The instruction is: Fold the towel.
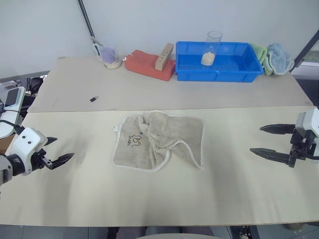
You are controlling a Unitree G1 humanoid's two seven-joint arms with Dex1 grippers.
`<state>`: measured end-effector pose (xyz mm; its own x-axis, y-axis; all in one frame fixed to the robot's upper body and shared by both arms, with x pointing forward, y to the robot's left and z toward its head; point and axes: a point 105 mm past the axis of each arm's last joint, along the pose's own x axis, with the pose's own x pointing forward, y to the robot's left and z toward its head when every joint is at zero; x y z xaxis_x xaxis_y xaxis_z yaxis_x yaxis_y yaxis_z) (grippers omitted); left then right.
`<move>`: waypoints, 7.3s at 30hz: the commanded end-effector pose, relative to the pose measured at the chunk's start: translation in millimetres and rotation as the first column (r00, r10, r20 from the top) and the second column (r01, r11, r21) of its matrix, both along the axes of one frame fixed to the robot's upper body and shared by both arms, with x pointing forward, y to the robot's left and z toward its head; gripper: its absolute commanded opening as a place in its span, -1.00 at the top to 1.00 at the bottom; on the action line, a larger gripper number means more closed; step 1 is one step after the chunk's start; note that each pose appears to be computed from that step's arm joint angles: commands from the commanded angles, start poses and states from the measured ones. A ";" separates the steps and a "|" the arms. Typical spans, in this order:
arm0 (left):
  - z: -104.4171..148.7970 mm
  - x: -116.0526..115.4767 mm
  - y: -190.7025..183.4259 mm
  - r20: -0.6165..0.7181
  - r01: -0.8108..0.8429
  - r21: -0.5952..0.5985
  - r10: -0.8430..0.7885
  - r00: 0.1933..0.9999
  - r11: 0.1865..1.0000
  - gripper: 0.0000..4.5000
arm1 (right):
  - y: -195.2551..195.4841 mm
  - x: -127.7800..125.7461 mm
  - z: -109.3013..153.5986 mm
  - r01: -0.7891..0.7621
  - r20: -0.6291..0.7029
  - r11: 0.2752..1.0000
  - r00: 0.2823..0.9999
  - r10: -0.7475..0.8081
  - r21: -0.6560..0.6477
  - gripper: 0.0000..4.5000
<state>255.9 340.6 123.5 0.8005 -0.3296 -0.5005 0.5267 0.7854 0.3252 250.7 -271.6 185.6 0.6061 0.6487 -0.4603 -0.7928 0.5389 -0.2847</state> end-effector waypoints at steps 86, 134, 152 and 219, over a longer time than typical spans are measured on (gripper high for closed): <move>33.1 50.1 -121.3 0.020 0.552 -0.195 -0.560 0.829 0.811 1.00 | 40.3 14.4 1.6 -0.042 0.005 0.994 0.999 0.043 -0.101 0.99; 15.3 70.2 -90.1 -0.243 0.317 -0.323 -0.402 0.883 0.892 1.00 | 0.5 32.0 -18.4 0.136 -0.183 0.990 0.973 -0.140 -0.031 0.99; 5.5 122.0 -93.3 -0.189 0.169 -0.304 -0.233 0.954 0.938 0.70 | -8.6 79.4 -21.7 0.304 -0.125 0.953 0.945 -0.302 -0.010 0.58; 75.6 7.4 -174.4 0.224 0.778 -0.165 -0.746 0.628 0.606 -1.00 | 196.9 70.8 -34.1 0.105 -0.113 0.931 0.991 -0.069 0.351 0.99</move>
<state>264.9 165.0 185.0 0.2266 -0.9354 -0.2716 0.9561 0.1604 0.2454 317.7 -79.0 150.0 0.6300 0.7285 -0.2690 -0.7505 0.6602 0.0306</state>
